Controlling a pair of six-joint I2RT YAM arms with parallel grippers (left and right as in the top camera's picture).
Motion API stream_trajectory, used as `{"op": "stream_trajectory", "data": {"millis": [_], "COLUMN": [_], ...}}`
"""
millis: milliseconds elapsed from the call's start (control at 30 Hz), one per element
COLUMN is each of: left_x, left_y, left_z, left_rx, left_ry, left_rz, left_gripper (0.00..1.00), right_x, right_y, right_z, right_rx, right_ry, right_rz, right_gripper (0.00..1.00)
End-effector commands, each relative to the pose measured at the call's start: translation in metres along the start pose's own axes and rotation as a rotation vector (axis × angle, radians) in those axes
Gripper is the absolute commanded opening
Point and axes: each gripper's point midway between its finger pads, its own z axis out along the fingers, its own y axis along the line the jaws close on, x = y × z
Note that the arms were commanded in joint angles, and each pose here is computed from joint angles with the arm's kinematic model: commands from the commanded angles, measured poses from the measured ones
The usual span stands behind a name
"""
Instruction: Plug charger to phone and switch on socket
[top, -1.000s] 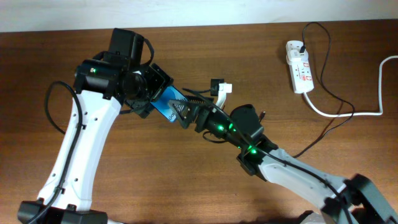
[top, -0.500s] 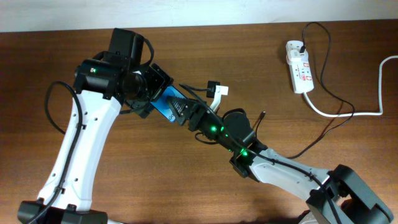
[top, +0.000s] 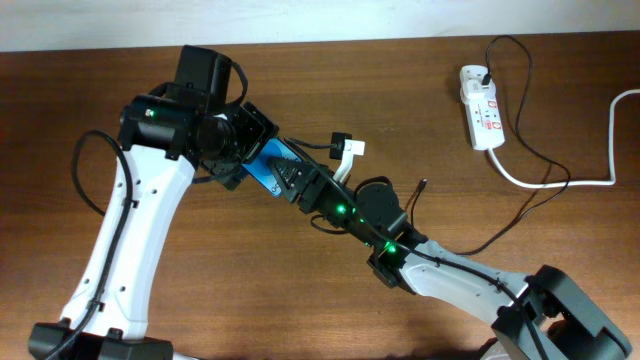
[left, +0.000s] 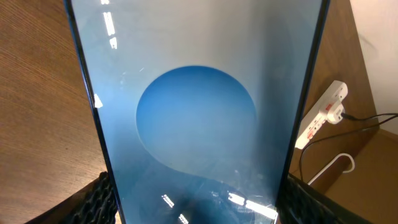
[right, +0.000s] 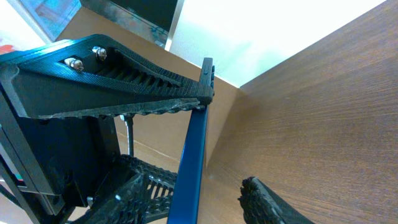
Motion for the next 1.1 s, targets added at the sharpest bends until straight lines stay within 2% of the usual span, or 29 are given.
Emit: {"op": "stream_trajectory", "data": {"millis": [0, 500, 700, 800, 1067], "left_x": [0.001, 0.002, 0.010, 0.011, 0.011], "left_y": [-0.006, -0.005, -0.010, -0.010, -0.009], "left_z": [-0.005, -0.005, -0.003, -0.003, -0.003], "left_rx": [0.026, 0.021, 0.023, 0.022, 0.017], "left_ry": [0.000, 0.004, 0.007, 0.008, 0.010], "left_rz": [-0.004, -0.005, 0.023, 0.022, 0.022], "left_gripper": [0.47, 0.47, 0.47, 0.47, 0.49], "right_x": [0.001, -0.001, 0.003, 0.006, 0.009], "right_y": [0.003, 0.008, 0.012, 0.008, 0.004], "right_z": [0.004, 0.011, 0.013, 0.013, 0.013], "right_rx": [-0.006, -0.006, -0.006, 0.012, 0.027], "right_ry": [-0.003, 0.007, -0.001, 0.007, 0.020], "right_rz": [-0.007, -0.006, -0.020, -0.017, -0.015], "right_gripper": [0.49, 0.47, 0.42, 0.34, 0.26]}}
